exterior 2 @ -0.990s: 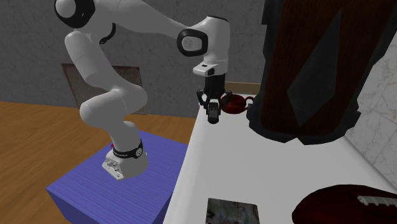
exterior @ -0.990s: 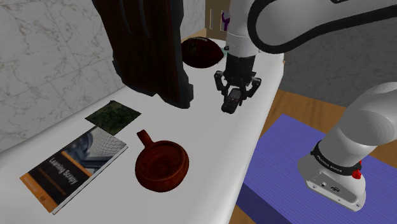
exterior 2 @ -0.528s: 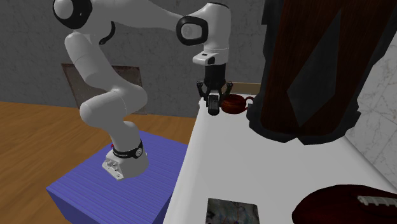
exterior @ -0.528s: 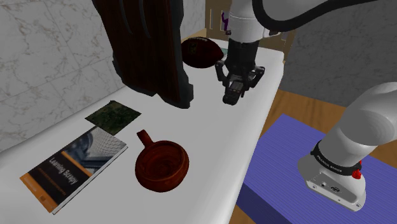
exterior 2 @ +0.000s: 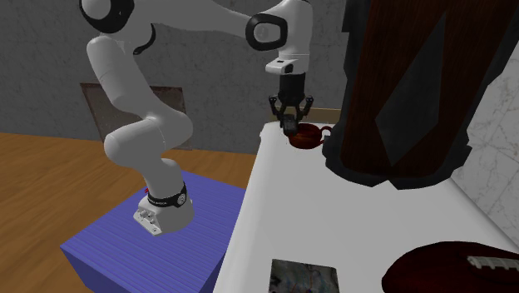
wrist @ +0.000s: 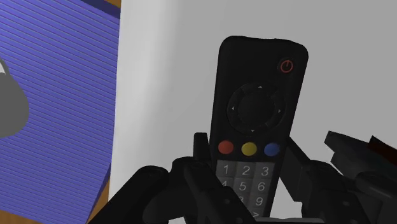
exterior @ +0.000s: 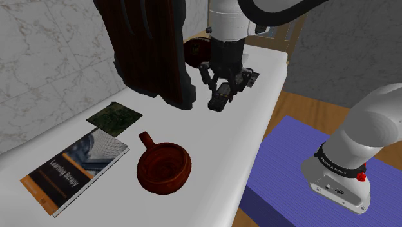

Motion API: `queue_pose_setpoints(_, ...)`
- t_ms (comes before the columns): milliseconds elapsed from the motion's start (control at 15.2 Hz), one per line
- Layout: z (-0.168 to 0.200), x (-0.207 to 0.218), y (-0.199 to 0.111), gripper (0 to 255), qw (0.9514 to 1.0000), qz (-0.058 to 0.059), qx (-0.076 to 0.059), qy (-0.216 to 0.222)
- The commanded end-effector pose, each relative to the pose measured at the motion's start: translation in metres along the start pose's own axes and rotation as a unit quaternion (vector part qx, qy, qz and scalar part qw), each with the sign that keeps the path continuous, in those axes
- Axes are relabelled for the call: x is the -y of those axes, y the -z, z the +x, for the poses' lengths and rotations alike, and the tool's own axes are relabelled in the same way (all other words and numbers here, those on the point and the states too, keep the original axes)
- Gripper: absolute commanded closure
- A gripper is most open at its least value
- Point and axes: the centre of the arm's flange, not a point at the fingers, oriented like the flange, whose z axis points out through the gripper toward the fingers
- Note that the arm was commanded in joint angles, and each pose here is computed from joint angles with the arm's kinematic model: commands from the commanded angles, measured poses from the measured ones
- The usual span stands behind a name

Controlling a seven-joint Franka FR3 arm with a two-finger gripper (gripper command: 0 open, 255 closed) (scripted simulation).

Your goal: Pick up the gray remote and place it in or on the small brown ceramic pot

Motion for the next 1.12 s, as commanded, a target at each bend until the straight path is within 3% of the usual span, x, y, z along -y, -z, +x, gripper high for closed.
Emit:
queue_pose_setpoints(0, -0.022, 0.013, -0.002, 255, 1.0, 0.0, 0.0, -0.001)
queue_pose_setpoints(1056, -0.193, 0.116, -0.003, 255, 1.0, 0.0, 0.0, -0.001)
